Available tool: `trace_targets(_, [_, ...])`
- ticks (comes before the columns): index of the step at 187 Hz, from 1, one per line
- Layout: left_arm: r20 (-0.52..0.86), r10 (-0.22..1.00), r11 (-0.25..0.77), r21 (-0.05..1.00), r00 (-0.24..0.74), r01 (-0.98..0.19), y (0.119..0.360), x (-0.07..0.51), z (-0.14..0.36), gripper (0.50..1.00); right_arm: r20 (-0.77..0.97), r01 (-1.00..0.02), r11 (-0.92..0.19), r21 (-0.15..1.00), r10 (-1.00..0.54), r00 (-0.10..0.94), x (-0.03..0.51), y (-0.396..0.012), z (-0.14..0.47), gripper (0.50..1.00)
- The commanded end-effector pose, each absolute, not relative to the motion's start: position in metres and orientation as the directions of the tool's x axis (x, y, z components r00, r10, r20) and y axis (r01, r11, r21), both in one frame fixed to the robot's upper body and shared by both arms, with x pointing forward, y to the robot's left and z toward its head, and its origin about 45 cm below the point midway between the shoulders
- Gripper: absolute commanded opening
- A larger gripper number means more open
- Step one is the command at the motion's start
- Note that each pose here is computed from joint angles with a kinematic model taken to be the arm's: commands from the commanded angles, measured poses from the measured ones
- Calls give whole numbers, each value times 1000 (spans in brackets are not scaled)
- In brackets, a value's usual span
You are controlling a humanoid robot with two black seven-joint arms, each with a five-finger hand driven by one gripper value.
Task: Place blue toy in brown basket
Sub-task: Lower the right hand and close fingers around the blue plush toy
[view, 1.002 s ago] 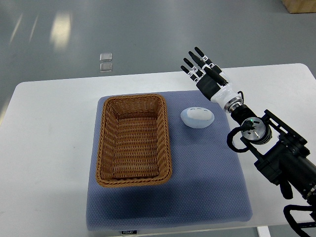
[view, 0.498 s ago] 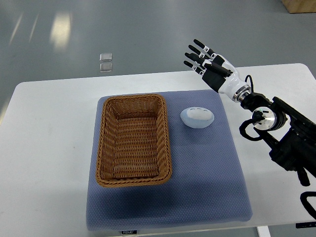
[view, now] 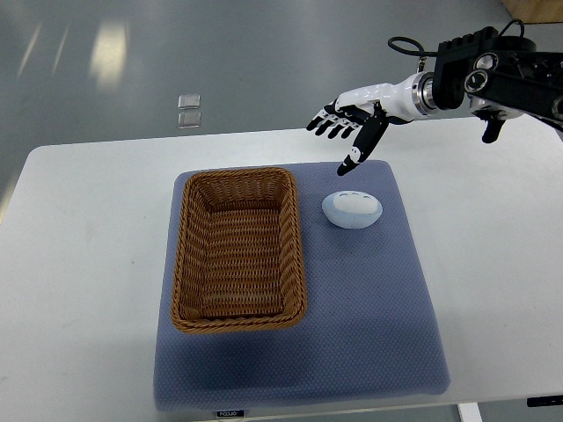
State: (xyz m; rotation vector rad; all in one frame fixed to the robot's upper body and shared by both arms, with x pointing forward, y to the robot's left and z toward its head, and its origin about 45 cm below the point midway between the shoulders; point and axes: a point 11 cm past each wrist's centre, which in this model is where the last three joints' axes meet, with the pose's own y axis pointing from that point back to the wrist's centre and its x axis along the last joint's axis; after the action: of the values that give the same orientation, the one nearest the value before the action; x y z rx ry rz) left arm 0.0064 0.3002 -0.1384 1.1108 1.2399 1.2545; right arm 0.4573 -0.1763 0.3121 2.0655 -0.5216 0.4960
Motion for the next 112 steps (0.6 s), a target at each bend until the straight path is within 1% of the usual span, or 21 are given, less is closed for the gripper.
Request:
trace_targets(1, [-41, 997, 37, 998, -68, -52, 300, 7, -138, 1000, 538, -524, -458, 718, -112, 835, 452, -172, 314, 909])
trace_targets(2, [-41, 997, 37, 998, -67, -53, 300, 7, -138, 1000, 529, -507, -460, 729, -92, 844, 447, -168, 310, 907])
trace_targets(8, [-41, 997, 37, 998, -69, -53, 300, 7, -138, 1000, 529, -505, -455, 734, -84, 844, 446, -167, 307, 907])
trace_targets(40, [-42, 997, 39, 998, -69, -53, 300, 7, -138, 1000, 540, -507, -404, 761, -37, 841, 444, -173, 288, 907])
trace_targets(50, [-43, 997, 39, 998, -69, -53, 300, 7, -138, 1000, 540, -507, -404, 761, -37, 841, 444, -173, 288, 907])
trace_targets(51, [-41, 997, 37, 998, -68, -55, 300, 8, -138, 1000, 543, -506, -389, 770, -18, 840, 442, -174, 277, 907])
trace_targets(54, [-39, 997, 36, 998, -69, -53, 301, 7, -138, 1000, 548, -510, -384, 769, -13, 836, 443, -174, 275, 907])
trace_targets(112, [-38, 997, 34, 998, -67, -53, 301, 7, -138, 1000, 588, -571, -337, 748, -61, 806, 448, -178, 242, 905])
